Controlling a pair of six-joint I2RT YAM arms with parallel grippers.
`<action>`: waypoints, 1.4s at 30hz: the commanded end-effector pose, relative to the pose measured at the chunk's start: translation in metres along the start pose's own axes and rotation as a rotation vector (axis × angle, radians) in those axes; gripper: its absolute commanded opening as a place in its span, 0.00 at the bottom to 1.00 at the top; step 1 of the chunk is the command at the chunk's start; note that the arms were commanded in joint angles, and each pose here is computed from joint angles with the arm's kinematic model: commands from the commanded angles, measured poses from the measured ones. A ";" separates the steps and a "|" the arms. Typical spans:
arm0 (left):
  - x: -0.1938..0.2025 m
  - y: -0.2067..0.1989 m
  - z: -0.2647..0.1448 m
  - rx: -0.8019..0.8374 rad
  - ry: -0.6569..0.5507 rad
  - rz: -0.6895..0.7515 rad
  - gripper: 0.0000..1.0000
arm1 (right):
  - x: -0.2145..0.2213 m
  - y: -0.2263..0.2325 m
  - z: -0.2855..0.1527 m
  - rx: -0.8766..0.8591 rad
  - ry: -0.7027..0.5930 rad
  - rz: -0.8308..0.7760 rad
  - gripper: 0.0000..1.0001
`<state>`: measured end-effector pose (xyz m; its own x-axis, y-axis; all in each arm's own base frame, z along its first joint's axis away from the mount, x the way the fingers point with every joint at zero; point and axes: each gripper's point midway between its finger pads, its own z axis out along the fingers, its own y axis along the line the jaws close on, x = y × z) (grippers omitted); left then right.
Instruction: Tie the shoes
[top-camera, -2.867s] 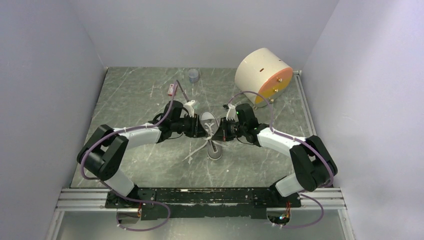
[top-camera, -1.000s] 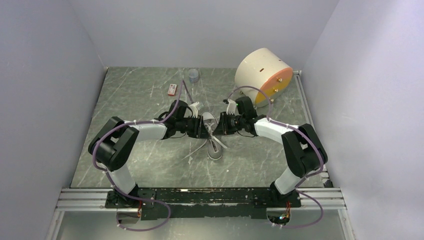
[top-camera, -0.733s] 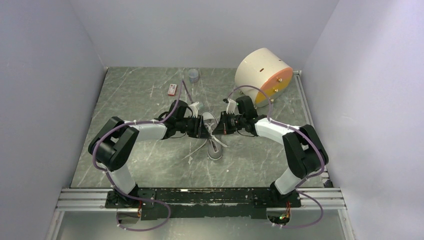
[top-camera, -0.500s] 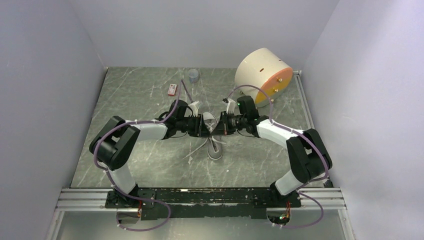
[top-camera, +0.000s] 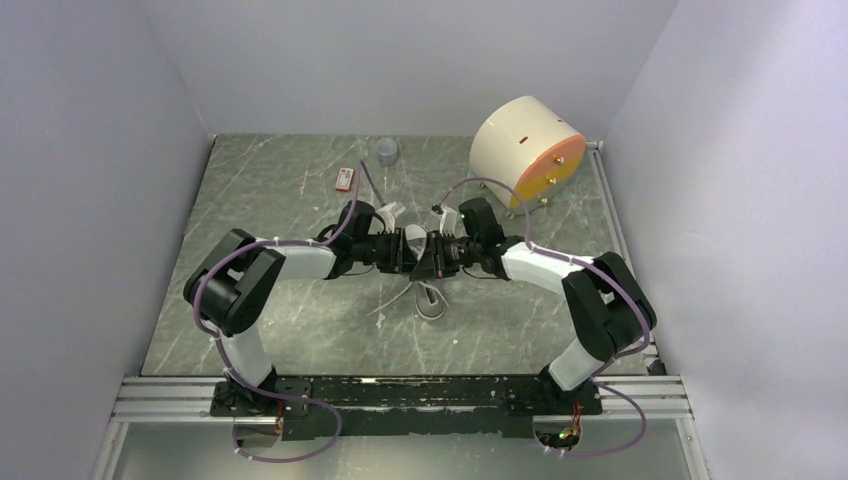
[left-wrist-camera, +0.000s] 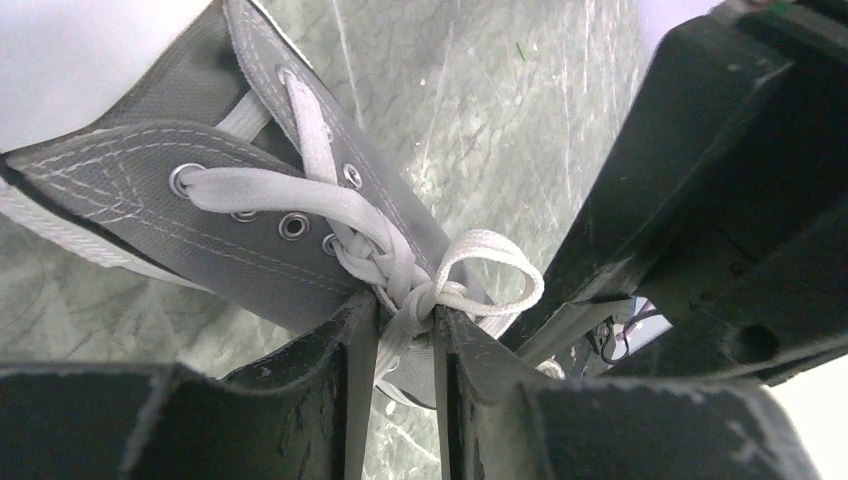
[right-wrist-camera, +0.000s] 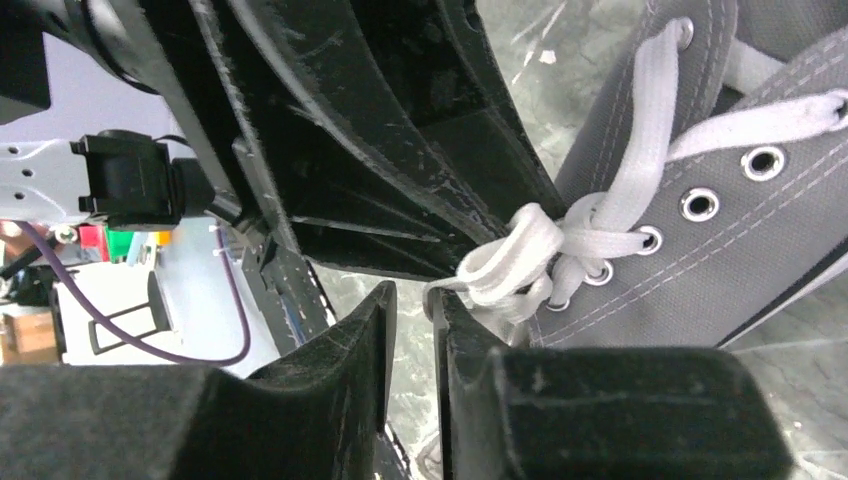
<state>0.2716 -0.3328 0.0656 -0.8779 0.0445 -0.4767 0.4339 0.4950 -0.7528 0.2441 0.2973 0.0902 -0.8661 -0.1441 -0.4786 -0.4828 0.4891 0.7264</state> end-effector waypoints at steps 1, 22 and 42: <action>0.010 -0.001 -0.002 0.033 0.023 0.012 0.31 | -0.033 0.010 0.000 0.022 -0.095 -0.013 0.30; 0.014 0.001 -0.002 0.046 0.040 0.014 0.31 | -0.011 -0.041 -0.037 0.090 -0.068 0.070 0.21; 0.012 -0.002 -0.003 0.052 0.035 0.017 0.31 | -0.010 -0.025 -0.012 -0.027 -0.055 0.078 0.29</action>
<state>0.2670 -0.3299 0.0624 -0.8756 0.0612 -0.4791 0.4461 0.4825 -0.7538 0.2657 0.2663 0.0851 -0.8937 -0.0400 -0.4468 -0.4048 0.5013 0.7647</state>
